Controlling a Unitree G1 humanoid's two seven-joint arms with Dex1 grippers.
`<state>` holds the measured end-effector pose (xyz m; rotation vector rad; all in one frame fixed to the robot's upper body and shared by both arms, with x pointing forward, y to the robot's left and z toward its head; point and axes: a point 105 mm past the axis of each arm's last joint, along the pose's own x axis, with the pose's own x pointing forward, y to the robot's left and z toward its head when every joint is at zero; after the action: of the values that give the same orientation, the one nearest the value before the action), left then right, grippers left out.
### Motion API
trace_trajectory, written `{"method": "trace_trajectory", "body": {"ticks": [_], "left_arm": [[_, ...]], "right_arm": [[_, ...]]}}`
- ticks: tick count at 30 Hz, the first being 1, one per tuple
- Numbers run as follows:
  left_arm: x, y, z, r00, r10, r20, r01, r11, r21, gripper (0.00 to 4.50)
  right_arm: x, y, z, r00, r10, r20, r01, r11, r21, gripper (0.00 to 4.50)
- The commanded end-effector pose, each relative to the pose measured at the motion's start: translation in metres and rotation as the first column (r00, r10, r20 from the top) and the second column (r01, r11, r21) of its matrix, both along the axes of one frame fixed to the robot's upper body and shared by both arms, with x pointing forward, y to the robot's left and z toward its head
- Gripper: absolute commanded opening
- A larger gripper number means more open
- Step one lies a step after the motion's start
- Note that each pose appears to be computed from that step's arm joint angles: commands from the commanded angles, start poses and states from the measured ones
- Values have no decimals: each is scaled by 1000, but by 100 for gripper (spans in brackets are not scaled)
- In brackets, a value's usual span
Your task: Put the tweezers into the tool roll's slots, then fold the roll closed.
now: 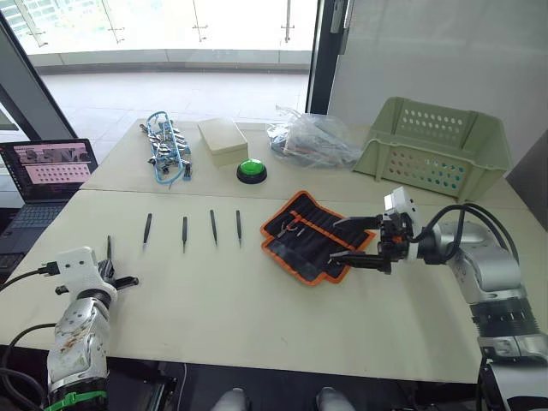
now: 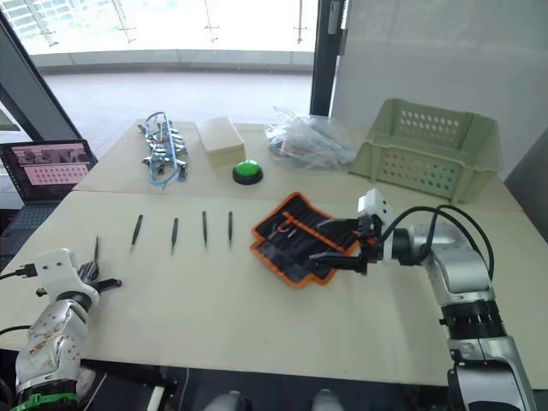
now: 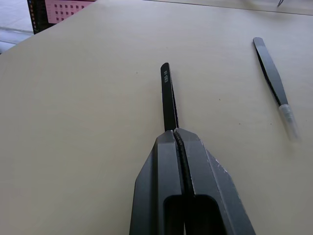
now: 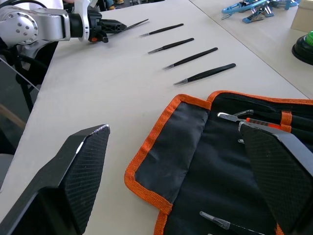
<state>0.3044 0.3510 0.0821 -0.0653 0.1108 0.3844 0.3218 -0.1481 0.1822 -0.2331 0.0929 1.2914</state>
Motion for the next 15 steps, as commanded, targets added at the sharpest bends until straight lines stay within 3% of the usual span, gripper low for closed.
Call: {"method": "trace_trajectory", "body": {"ticks": [1, 8, 13, 15], "left_arm": [[-2, 1, 22, 994, -31, 101, 29, 999, 23, 4], [-4, 5, 57, 985, -81, 152, 62, 990, 127, 4], [-6, 10, 50, 994, -51, 100, 43, 996, 82, 4], [-8, 9, 43, 997, -28, 67, 26, 999, 24, 59]], "right_arm": [[-1, -1, 10, 998, -5, 64, 4, 1000, 11, 450], [1, -6, 8, 995, -40, 87, 39, 999, 18, 450], [1, -7, 6, 995, -50, 90, 49, 999, 21, 450], [1, -7, 5, 994, -52, 92, 50, 999, 20, 450]]}}
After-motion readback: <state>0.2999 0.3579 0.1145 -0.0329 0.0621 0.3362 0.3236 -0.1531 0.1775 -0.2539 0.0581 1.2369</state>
